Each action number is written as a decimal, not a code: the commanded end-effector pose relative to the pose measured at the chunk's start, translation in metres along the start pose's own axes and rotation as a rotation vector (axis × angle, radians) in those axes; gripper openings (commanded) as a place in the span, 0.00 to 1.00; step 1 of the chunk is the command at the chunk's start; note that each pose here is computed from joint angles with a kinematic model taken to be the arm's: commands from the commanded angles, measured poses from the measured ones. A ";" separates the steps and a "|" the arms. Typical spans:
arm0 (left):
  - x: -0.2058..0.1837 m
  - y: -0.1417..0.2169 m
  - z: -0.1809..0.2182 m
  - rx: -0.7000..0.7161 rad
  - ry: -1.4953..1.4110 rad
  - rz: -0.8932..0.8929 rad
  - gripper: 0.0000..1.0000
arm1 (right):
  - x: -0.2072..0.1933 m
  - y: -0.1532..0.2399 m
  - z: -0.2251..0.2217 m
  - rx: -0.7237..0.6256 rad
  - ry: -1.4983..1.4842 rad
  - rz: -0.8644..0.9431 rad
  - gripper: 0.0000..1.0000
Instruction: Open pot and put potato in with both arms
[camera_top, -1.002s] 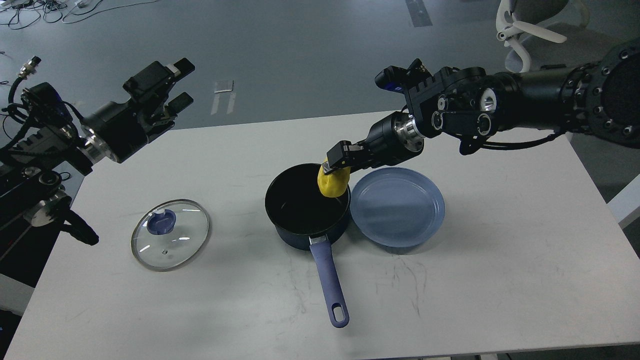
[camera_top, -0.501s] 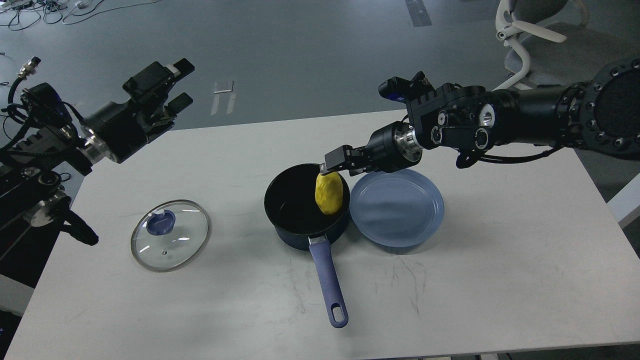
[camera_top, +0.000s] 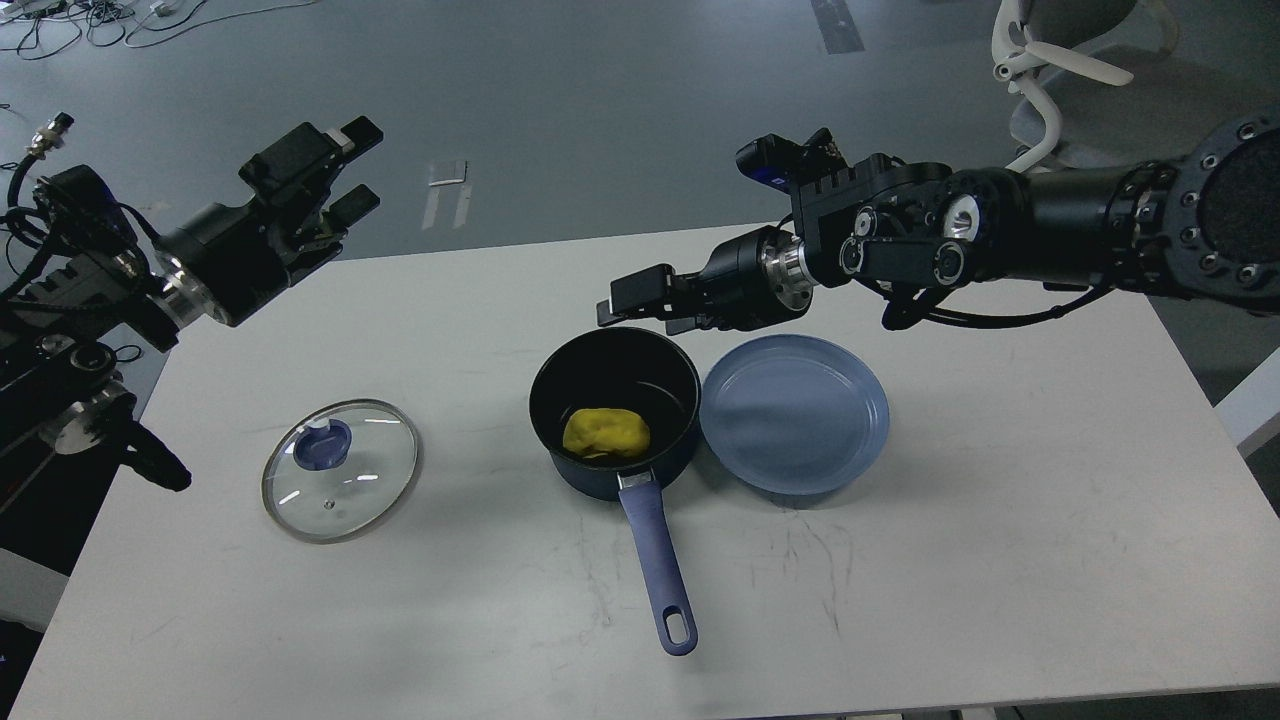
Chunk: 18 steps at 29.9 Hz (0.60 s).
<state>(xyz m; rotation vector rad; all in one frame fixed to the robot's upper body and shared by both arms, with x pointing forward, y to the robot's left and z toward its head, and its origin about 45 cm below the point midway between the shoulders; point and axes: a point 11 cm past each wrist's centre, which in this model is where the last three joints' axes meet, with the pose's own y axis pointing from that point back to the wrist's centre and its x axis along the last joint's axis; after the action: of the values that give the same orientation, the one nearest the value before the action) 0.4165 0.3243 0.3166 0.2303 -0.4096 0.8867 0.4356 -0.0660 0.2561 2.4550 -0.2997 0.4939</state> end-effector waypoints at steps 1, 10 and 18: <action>0.003 0.002 -0.004 0.004 0.034 0.024 0.98 | 0.026 0.025 0.008 0.076 -0.107 0.126 0.95; 0.004 0.002 -0.024 -0.014 0.275 0.151 0.98 | 0.049 0.111 0.097 0.338 -0.588 0.572 0.99; -0.026 0.005 -0.073 0.055 0.420 0.188 0.98 | 0.002 0.140 0.172 0.428 -0.898 0.777 0.99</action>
<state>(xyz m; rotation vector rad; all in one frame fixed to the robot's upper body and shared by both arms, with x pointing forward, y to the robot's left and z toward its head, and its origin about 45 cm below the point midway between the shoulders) 0.4209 0.3401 0.2565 0.0519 -0.0594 1.1039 0.4533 -0.2627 0.2231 2.7776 -1.5597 -0.2200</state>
